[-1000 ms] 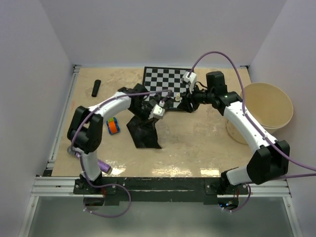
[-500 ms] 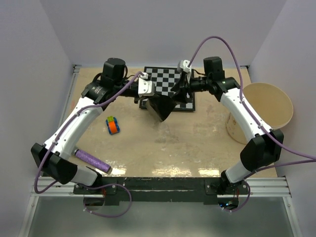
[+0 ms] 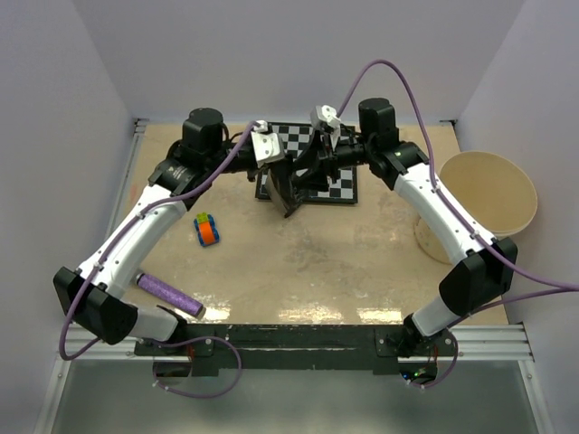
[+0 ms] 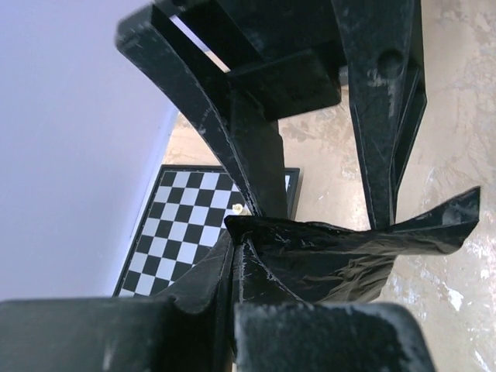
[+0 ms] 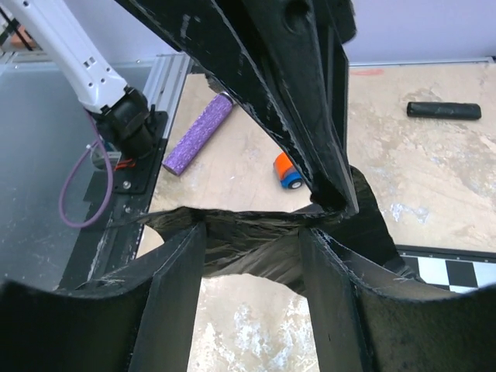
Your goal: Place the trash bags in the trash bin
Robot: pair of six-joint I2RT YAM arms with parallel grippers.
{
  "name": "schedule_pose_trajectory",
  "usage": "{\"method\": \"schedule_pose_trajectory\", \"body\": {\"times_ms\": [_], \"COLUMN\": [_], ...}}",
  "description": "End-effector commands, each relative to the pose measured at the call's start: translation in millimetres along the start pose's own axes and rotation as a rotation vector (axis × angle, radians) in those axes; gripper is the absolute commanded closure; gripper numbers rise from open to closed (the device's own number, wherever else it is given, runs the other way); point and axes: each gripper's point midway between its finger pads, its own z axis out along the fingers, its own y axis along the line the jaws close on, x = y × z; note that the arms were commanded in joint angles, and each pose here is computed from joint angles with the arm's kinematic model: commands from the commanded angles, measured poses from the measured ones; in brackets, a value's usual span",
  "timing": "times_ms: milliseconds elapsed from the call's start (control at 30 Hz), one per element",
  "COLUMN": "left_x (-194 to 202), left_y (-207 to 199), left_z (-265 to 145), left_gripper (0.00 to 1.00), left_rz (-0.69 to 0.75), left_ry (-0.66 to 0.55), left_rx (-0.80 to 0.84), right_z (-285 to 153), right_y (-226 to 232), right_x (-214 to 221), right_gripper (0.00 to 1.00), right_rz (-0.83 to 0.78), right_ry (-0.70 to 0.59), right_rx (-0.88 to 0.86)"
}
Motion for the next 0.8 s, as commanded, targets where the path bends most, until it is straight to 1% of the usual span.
{"method": "schedule_pose_trajectory", "body": {"times_ms": [0, 167, 267, 400, 600, 667, 767], "left_x": [-30, -33, -33, -32, -38, -40, -41], "left_y": [10, 13, 12, 13, 22, 24, 23], "left_z": [-10, -12, -13, -15, -18, -18, -17], "left_gripper": [1.0, 1.0, 1.0, 1.0, 1.0, 1.0, 1.0], "left_rz": [-0.002, -0.043, -0.049, -0.063, -0.105, -0.117, -0.133], "left_ry": [-0.075, -0.088, -0.089, -0.091, -0.119, -0.132, -0.138], "left_rx": [-0.07, -0.1, -0.102, -0.112, -0.145, -0.15, -0.146], "right_z": [-2, -2, 0, 1, 9, 11, 15], "right_y": [-1, -20, -18, -16, -11, -15, -17], "right_x": [-15, -26, -33, -44, -43, -45, -47], "right_gripper": [0.44, 0.45, 0.46, 0.48, 0.48, 0.5, 0.62], "right_rz": [-0.002, 0.068, 0.101, 0.104, 0.13, 0.112, 0.114], "right_ry": [-0.041, -0.082, -0.111, -0.14, -0.147, -0.157, -0.167], "right_rx": [0.041, 0.169, 0.15, 0.123, 0.079, 0.082, 0.079]}}
